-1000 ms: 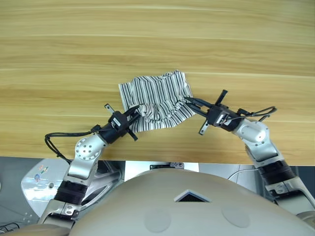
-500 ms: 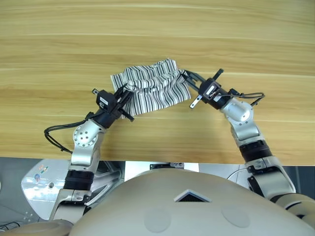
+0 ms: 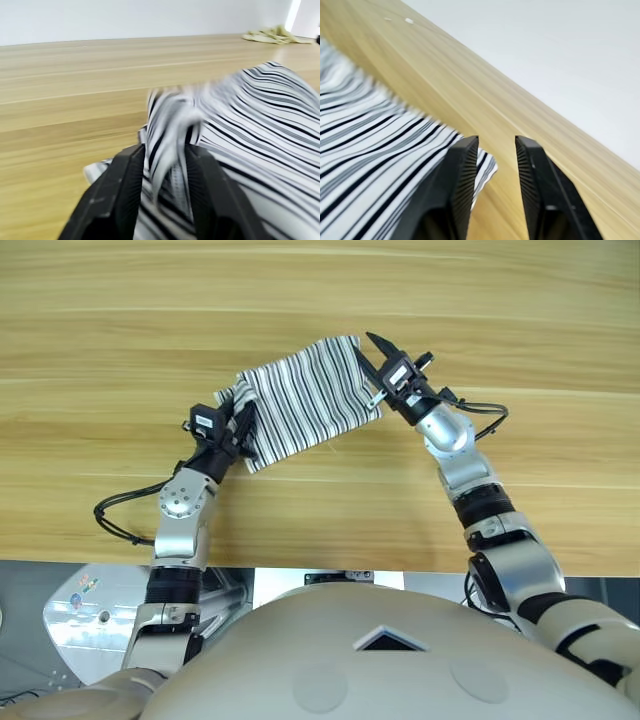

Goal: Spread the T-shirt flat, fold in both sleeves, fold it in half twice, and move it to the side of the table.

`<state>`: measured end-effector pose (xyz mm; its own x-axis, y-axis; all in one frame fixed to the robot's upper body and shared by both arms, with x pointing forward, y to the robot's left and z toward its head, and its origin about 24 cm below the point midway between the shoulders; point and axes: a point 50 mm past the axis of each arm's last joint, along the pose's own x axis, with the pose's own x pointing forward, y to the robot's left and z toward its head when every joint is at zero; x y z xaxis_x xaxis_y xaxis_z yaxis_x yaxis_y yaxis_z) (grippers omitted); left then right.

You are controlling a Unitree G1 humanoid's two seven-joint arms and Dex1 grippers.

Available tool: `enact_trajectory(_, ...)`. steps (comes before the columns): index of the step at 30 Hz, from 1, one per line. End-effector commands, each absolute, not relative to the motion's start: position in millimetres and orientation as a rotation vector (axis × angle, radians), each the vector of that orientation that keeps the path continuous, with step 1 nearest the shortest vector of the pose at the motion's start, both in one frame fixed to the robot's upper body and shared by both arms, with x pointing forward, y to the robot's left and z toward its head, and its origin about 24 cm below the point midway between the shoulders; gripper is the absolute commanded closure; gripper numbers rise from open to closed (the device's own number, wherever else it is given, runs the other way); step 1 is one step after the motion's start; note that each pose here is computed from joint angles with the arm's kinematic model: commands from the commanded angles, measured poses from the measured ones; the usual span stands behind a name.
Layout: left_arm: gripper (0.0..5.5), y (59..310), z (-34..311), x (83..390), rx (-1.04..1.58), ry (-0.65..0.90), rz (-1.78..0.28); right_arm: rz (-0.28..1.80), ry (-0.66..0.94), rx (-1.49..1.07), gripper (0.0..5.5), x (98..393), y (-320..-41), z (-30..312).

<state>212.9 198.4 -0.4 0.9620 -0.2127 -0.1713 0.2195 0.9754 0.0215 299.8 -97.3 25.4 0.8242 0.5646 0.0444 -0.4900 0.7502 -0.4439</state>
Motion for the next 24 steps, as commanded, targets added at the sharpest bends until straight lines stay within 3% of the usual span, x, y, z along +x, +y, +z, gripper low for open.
enact_trajectory(1,3.32,211.5,-3.3,210.8,-0.052,0.179,-0.047,0.453,-0.197,-0.422,3.4,312.0,-90.7,29.7)
enact_trajectory(3,2.94,218.8,-2.6,204.6,-0.113,0.162,0.018,0.387,-0.191,-0.411,2.99,311.2,-97.7,26.1)
enact_trajectory(6,2.49,220.8,3.9,192.1,-0.211,0.093,0.025,0.47,-0.231,-0.406,2.97,289.5,-99.6,23.3)
enact_trajectory(9,2.03,216.1,18.7,192.0,-0.275,-0.038,-0.042,0.599,-0.204,-0.348,2.97,275.1,-83.7,24.1)
enact_trajectory(20,0.36,212.5,22.4,210.7,-0.61,-0.205,-0.084,0.718,0.08,-0.397,2.97,307.1,-43.5,0.4)
enact_trajectory(24,0.12,211.2,22.7,214.2,-0.653,-0.218,-0.095,0.67,0.252,-0.413,2.97,310.8,-39.4,-18.2)
